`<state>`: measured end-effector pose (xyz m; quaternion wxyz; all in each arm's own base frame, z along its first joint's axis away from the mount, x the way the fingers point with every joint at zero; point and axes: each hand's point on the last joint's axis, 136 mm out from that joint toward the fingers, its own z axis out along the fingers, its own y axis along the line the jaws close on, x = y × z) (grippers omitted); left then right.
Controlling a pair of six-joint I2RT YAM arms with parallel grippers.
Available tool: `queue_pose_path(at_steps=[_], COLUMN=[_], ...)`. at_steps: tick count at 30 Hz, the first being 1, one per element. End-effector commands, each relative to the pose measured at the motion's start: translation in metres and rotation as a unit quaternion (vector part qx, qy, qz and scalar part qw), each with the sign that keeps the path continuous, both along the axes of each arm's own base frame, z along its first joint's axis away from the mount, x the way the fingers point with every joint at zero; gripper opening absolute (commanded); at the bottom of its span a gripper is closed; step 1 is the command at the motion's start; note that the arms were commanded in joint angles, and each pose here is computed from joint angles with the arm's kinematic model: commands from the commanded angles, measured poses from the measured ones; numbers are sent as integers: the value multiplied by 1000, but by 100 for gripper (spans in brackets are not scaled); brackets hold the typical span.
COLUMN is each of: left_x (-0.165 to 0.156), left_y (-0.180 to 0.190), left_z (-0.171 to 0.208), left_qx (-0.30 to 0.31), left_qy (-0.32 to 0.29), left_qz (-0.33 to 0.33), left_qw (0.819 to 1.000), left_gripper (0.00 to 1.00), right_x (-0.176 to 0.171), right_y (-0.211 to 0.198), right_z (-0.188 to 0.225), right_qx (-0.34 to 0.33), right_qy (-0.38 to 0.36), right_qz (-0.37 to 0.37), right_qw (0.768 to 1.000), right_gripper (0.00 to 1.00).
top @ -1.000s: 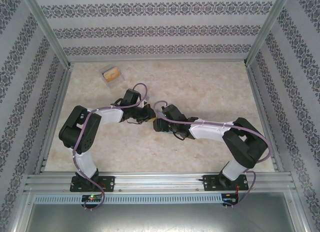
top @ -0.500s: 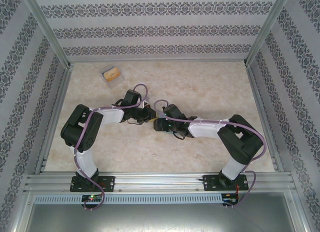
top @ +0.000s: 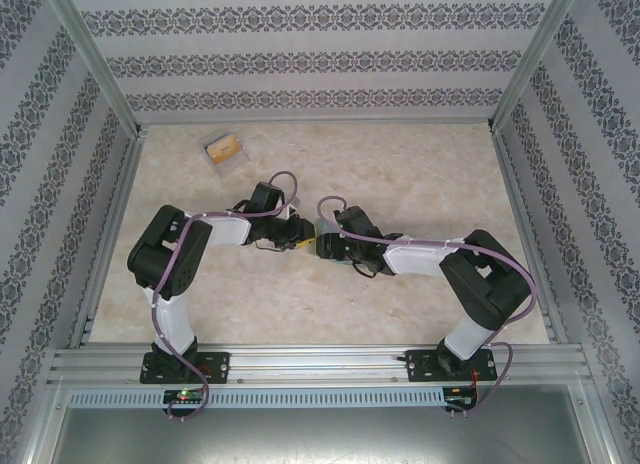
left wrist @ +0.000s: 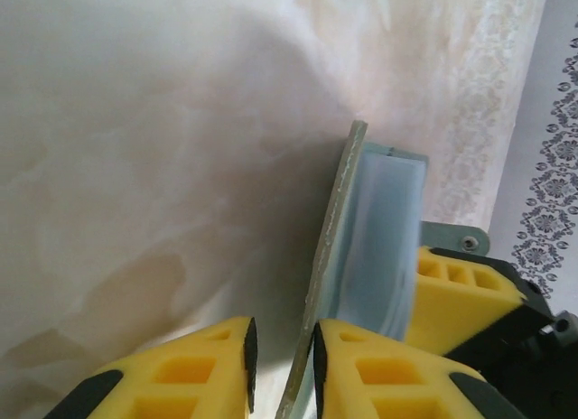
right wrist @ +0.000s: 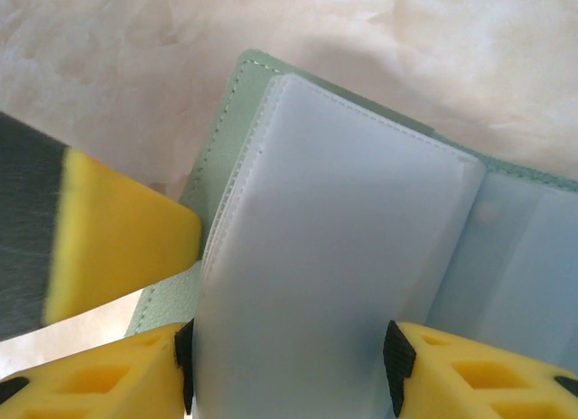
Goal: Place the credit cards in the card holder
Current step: Flip over the card slot in the card holder.
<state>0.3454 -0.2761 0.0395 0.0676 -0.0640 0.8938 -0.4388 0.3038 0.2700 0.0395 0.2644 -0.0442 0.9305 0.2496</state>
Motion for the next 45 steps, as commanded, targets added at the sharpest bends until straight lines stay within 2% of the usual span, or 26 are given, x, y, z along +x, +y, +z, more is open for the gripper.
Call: queue_pose_path(at_steps=[1,13,16,22,28,33,39,45], left_x=[4,8,8,10,12,13,12,4], left_y=[-4,-10,-10,-10,-17,-18,-22,-22], left_z=[-2,0,1,11,16,21,31,5], left_qx=[-3,-21,-23,-31,-52,-67,-88,-2], left_qy=[-9,-12,-14,-31,-34,-45,-63,-50], left_qz=[-10,-14,-15,-12,-21,-18,-27,-51], left_qw=[1000,1000,1000,999,998,997,994,997], left_gripper=[26,31,40,52,55,62,61,51], right_x=[0,1,0,-1,-2,-2,-1,1], right_y=[0,-8,-13,-21,-22,-23,-33,-43], right_z=[11,5,5,5,4,3,1,2], right_qx=[25,62,59,57,62,60,45,31], right_qy=[-15,2,0,-2,-2,0,5,1], right_qz=[4,-12,-20,-27,-27,-31,-50,-68], right_qw=[1000,998,998,998,998,998,998,997], right_gripper=[58,42,40,36,35,35,38,39])
